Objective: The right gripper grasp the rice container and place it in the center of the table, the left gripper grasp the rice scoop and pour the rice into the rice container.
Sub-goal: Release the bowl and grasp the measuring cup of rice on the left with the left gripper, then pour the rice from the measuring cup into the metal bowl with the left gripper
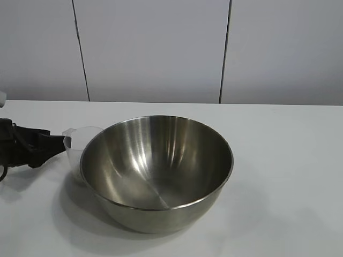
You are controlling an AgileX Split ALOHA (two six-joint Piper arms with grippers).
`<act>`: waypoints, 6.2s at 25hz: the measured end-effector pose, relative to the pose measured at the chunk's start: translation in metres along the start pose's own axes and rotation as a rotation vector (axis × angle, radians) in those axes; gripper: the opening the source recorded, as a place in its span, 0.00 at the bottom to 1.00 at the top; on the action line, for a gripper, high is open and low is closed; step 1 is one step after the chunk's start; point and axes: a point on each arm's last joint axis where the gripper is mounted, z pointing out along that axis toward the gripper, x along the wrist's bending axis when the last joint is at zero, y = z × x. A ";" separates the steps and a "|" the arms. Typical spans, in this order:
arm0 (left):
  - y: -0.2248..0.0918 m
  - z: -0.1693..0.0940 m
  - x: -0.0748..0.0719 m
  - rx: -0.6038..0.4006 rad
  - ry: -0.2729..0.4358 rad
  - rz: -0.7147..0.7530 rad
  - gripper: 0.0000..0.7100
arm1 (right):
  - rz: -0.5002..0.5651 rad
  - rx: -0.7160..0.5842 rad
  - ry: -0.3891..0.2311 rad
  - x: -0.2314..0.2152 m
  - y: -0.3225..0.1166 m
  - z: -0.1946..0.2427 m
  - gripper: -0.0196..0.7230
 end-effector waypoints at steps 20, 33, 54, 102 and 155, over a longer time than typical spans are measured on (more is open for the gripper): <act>0.001 0.001 0.000 -0.004 -0.010 0.015 0.67 | 0.000 -0.001 0.000 0.000 0.000 0.000 0.68; 0.001 0.002 0.001 0.011 -0.012 -0.003 0.67 | 0.000 -0.001 0.000 0.000 0.000 0.000 0.68; -0.008 0.016 0.013 -0.003 0.002 -0.081 0.67 | 0.000 0.000 0.000 0.000 0.000 0.000 0.68; 0.157 -0.006 -0.067 -0.053 -0.047 0.524 0.01 | 0.000 -0.001 0.000 0.000 0.000 0.000 0.68; 0.142 -0.009 -0.229 0.283 0.277 2.192 0.01 | 0.000 -0.001 0.000 0.000 0.000 0.000 0.68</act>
